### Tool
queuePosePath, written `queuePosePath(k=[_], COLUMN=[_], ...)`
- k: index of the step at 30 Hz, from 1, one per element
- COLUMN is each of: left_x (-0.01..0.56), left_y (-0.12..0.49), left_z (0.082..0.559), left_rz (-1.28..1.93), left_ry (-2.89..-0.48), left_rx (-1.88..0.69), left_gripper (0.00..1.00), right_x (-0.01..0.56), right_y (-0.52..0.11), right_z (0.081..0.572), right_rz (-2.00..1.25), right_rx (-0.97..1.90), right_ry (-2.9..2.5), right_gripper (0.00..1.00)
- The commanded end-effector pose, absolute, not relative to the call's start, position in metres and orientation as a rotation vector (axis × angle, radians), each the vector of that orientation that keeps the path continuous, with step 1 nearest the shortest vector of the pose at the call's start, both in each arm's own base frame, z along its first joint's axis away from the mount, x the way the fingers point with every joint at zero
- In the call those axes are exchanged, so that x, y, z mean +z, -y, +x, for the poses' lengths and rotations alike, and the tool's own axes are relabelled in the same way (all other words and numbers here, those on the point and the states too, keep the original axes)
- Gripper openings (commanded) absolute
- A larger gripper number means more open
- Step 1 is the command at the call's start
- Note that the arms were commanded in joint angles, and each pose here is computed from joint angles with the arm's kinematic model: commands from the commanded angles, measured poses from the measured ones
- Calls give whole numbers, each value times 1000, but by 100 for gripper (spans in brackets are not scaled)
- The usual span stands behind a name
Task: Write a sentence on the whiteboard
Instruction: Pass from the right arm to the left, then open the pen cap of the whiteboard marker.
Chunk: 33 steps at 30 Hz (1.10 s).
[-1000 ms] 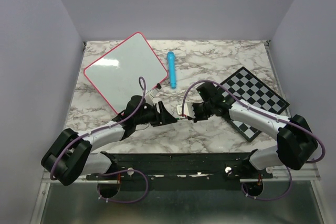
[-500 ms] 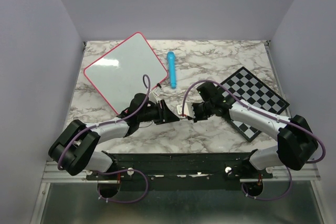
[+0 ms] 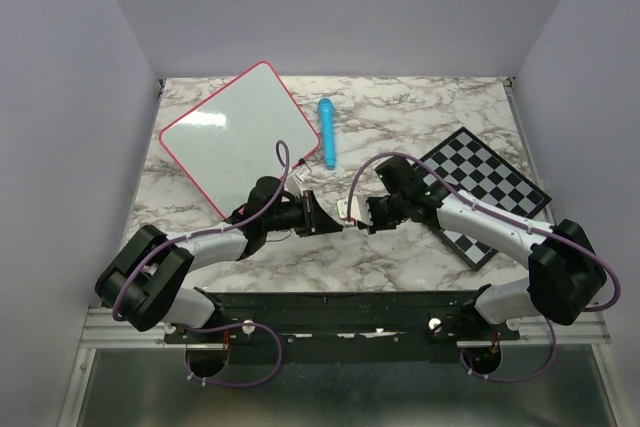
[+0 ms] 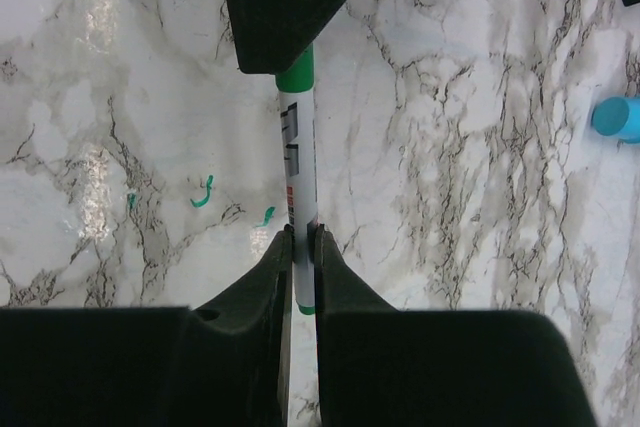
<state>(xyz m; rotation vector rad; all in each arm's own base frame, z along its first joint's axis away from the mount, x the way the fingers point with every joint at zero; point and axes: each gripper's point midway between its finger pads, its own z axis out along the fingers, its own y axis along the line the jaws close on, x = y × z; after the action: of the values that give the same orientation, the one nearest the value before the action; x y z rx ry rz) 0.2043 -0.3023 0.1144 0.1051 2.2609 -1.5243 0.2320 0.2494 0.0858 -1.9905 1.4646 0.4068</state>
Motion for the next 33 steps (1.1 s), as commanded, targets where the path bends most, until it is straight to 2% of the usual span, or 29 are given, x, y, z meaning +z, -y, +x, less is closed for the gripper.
queuePosePath(k=[1, 2, 5, 8, 14, 19, 21, 23, 28, 33], left_x=[120, 124, 117, 119, 156, 181, 200, 212, 220, 228], left_y=[303, 301, 291, 282, 279, 266, 265, 261, 260, 272], left_z=[201, 202, 203, 205, 200, 197, 192, 189, 179, 163], left_rz=[302, 330, 409, 453, 595, 726, 747, 770, 828, 945], left_ry=[-2198, -2184, -2191, -2164, -1933, -1762, -1662, -1598, -1555, -1485], left_rx=[-1482, -1455, -1328, -1249, -1229, -1103, -1092, -1059, -1021, -1052], left_gripper=[0, 0, 0, 0, 0, 0, 0, 0, 0, 0], right_x=[100, 102, 113, 137, 189, 223, 233, 245, 242, 228], right_y=[-259, -259, -261, -257, -230, -224, -226, -228, -228, -238], right_z=[231, 231, 228, 226, 229, 207, 196, 191, 188, 181], right_rz=[-1931, -1925, -1888, -1817, -1643, -1568, -1545, -1519, -1501, -1505], right_rx=[457, 466, 540, 631, 741, 823, 885, 930, 984, 1164], right_ry=[-1448, -1453, -1472, -1480, -1469, -1416, -1407, -1406, -1434, -1442], right_gripper=[24, 42, 74, 86, 90, 93, 100, 100, 100, 100])
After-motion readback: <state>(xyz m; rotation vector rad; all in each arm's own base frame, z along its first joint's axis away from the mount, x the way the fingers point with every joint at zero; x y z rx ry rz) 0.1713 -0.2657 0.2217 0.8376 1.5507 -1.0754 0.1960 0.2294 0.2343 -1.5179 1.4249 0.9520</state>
